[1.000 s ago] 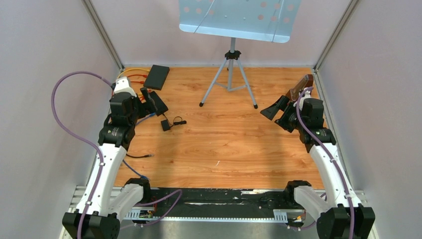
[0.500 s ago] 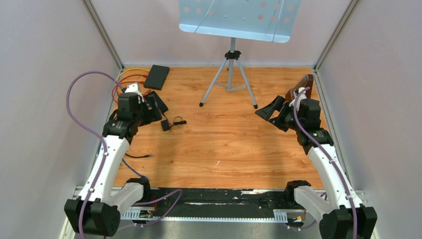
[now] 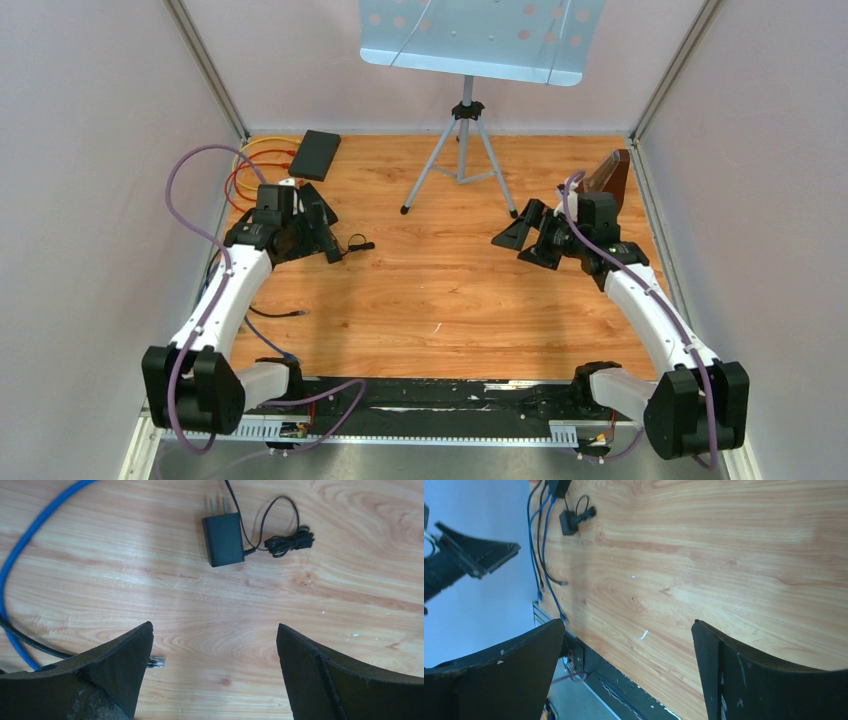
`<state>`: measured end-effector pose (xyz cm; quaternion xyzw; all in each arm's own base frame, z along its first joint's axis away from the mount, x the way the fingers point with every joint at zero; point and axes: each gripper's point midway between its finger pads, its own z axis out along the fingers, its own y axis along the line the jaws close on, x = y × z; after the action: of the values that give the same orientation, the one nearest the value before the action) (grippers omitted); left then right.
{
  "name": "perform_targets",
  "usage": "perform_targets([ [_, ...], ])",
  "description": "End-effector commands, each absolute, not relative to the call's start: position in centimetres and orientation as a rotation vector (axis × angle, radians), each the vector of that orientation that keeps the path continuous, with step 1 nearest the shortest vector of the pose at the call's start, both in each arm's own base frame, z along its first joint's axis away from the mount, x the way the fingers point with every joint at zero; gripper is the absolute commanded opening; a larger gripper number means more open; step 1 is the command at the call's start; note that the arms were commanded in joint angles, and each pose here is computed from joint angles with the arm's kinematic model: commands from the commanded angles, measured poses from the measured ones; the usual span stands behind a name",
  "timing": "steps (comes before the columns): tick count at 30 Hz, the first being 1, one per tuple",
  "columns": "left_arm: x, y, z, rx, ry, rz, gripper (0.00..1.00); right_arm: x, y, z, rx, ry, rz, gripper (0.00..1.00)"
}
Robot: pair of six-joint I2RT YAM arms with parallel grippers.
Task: Pull the plug from the switch port
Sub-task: Move the switch port to the center of the board.
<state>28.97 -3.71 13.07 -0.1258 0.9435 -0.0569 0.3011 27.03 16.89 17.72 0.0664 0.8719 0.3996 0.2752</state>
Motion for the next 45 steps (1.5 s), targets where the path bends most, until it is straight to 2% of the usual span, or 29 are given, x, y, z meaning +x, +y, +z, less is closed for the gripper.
perform_targets([
  [1,29.7,-4.7,11.4,-0.304,2.583,-0.204,1.0,26.9,19.1,19.0,-0.012,2.326,1.062,1.0],
  [6,31.8,-4.4,10.3,-0.327,2.597,-0.173,1.0,26.7,20.2,18.8,-0.051,2.356,1.074,1.0],
  [11,34.2,-2.6,12.4,-0.356,2.535,-0.161,1.0,26.7,20.3,18.7,-0.05,2.365,1.06,1.0],
  [15,35.1,1.0,13.0,-0.489,2.496,-0.143,1.0,26.7,20.1,18.6,-0.046,2.361,1.04,1.0],
  [21,35.4,6.9,11.0,-0.73,2.481,0.1,1.0,27.1,19.8,17.7,-0.037,2.378,1.001,1.0],
  [29,36.5,7.6,5.9,-0.788,2.581,0.084,1.0,27.0,19.7,16.8,-0.019,2.412,1.0,1.0],
  [45,35.8,7.1,2.6,-0.734,2.728,0.063,1.0,26.9,19.9,15.2,-0.04,2.47,0.999,1.0],
])
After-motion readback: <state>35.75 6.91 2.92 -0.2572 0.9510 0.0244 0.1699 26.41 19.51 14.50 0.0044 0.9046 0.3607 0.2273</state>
